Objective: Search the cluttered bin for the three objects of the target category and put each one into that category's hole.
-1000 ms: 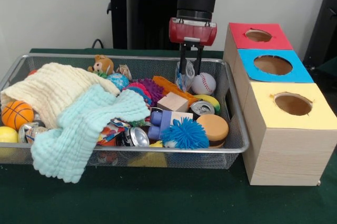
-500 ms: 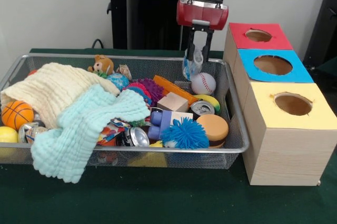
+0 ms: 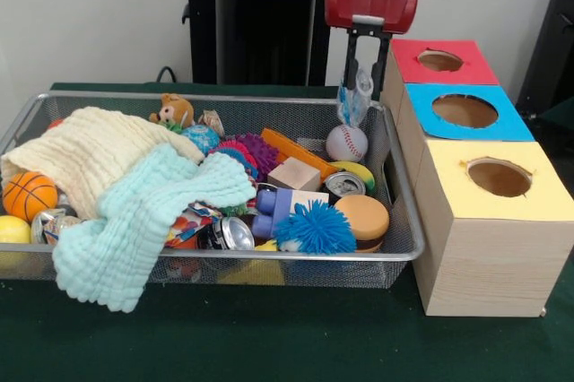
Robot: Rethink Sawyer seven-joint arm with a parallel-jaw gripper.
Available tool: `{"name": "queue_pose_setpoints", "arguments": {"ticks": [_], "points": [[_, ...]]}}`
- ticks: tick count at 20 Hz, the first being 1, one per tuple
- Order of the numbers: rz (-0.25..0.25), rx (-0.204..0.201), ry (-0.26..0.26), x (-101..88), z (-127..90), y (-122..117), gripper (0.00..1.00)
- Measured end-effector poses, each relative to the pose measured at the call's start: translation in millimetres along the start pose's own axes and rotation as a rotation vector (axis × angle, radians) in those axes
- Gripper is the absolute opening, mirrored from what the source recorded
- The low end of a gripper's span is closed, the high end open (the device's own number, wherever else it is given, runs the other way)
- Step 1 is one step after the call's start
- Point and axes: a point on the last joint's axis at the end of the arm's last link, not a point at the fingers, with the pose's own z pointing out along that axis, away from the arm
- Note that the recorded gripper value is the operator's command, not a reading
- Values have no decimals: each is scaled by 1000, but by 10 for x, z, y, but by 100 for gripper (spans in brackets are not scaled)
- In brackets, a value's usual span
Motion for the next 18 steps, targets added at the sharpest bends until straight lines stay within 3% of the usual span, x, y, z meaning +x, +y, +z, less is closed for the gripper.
{"name": "queue_pose_setpoints", "arguments": {"ticks": [8,13,18], "points": [[41,-15,13,32,-49,160,0],[72,-27,46,162,-73,300,0],[103,-38,53,204,-130,573,0]]}}
